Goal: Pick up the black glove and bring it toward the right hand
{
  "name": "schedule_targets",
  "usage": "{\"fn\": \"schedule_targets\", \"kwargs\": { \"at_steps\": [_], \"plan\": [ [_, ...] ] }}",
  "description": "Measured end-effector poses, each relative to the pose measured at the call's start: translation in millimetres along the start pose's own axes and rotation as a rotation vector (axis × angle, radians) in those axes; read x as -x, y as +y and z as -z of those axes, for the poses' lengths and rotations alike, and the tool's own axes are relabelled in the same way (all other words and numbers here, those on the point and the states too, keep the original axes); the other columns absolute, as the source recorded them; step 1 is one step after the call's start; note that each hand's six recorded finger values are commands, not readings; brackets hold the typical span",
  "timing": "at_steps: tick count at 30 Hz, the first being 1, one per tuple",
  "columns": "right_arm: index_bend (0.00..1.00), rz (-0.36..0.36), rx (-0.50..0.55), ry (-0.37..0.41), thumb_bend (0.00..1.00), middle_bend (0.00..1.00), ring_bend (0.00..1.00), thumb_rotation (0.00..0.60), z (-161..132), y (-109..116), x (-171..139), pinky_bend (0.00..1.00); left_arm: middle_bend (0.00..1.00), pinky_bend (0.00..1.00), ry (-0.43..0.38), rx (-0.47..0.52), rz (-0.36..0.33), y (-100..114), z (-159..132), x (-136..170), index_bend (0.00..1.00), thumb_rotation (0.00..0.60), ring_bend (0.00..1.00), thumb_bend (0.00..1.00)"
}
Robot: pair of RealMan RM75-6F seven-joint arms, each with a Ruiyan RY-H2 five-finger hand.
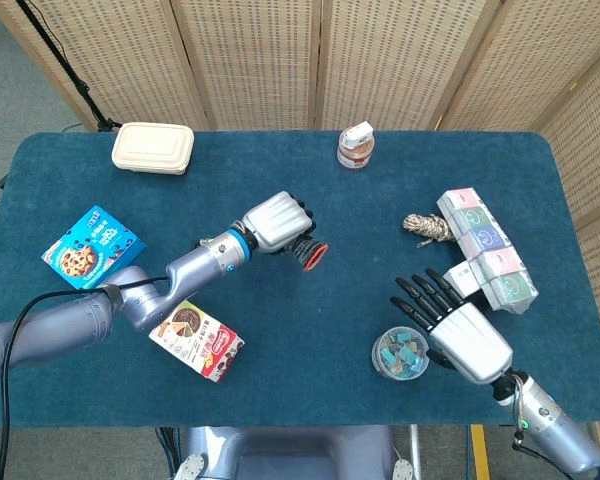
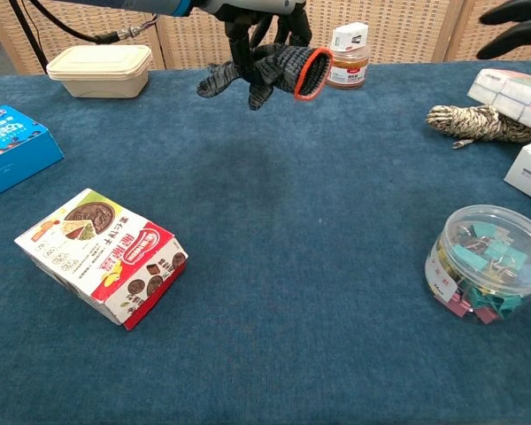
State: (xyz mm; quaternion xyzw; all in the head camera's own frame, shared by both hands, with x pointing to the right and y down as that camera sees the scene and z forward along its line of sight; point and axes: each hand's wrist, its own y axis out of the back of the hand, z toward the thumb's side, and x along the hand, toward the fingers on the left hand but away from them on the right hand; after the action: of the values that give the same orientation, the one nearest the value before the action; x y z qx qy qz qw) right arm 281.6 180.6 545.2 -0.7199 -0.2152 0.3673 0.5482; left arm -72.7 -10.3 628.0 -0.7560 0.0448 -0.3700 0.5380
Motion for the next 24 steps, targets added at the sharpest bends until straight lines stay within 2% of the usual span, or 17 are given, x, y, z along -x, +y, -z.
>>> {"fn": "schedule_targets", "kwargs": {
  "at_steps": [6, 24],
  "plan": [
    [0.13, 0.006, 0.020, 0.042, 0.00, 0.03, 0.00, 0.600, -16.7, -11.7, 19.7, 0.00, 0.45, 0.46, -0.011, 0.017, 0.000, 5.9, -18.6, -7.5, 0.56, 0.600, 0.37, 0.31],
    [0.12, 0.046, 0.088, 0.038, 0.00, 0.03, 0.00, 0.600, -34.2, -42.3, 56.9, 0.00, 0.45, 0.46, -0.024, 0.090, 0.019, 9.2, -48.8, -16.6, 0.56, 0.600, 0.37, 0.31]
  ]
}}
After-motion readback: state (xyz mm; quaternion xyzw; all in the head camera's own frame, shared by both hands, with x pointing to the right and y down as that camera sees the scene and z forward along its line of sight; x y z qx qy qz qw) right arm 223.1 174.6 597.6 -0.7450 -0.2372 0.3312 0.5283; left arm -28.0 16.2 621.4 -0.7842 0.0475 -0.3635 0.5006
